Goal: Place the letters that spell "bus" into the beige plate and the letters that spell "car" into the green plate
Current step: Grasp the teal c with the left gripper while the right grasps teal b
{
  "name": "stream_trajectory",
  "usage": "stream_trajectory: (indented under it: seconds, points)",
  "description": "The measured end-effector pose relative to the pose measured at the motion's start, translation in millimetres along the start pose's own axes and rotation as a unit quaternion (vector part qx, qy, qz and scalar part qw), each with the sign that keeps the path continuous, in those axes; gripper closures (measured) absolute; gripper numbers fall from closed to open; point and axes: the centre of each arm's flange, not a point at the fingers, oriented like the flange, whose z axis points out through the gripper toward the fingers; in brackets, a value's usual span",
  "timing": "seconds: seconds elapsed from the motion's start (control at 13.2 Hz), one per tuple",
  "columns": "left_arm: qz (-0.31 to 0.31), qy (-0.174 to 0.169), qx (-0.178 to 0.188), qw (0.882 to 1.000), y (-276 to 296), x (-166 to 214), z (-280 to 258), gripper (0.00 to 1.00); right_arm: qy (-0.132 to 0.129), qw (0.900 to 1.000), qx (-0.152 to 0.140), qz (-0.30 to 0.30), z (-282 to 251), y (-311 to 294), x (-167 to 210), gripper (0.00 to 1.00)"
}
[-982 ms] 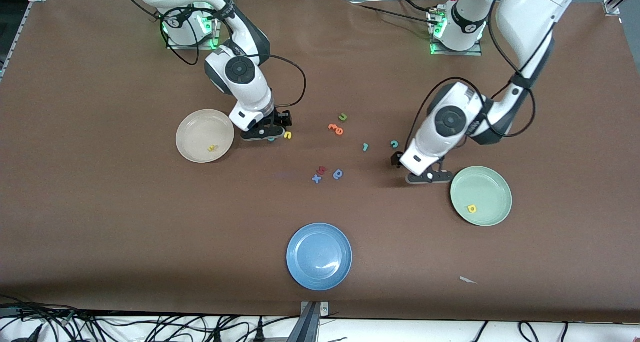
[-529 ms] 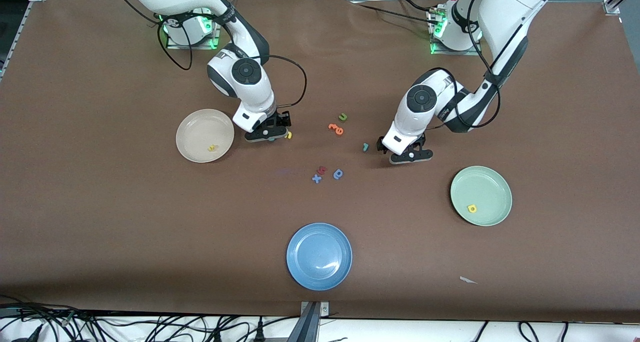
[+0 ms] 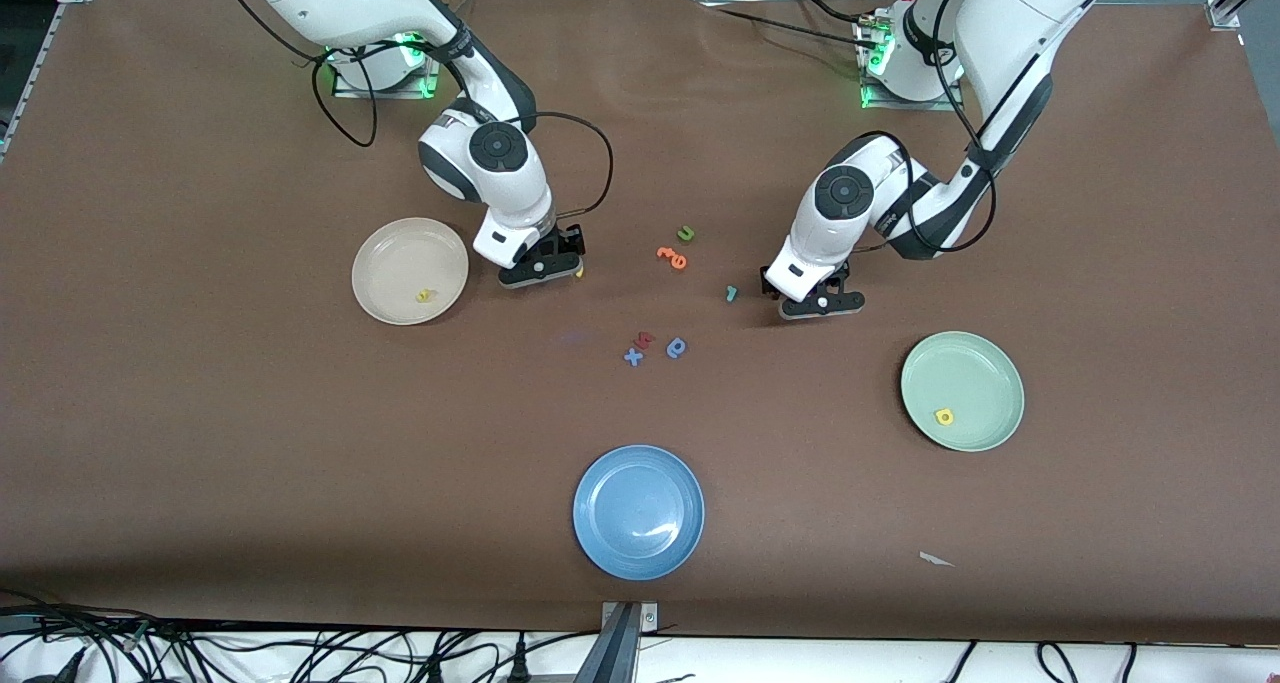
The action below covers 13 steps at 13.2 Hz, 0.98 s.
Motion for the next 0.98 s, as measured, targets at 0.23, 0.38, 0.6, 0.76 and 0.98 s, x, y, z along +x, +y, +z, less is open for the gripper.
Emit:
stream_trajectory:
  seconds: [0.23,0.38,0.6,0.76,0.98]
  points:
    - [0.003,0.001,-0.002,1.000,1,-3,-2,0.48,0.006,1.000,-0.006,-0.012,3,6,-2,0.19]
    - [0.004,0.001,-0.001,1.000,2,-4,-2,0.52,0.013,1.000,0.002,-0.011,9,16,-5,0.19]
    - [0.005,0.002,-0.003,1.000,2,-5,-2,0.57,0.021,1.000,0.002,-0.006,10,17,-8,0.19]
    - [0.005,0.002,-0.003,1.000,3,-5,-2,0.57,0.026,1.000,-0.002,-0.002,10,15,-9,0.23]
    - [0.007,0.002,-0.003,1.000,4,-7,-2,0.60,0.028,1.000,0.000,0.000,9,14,-9,0.34]
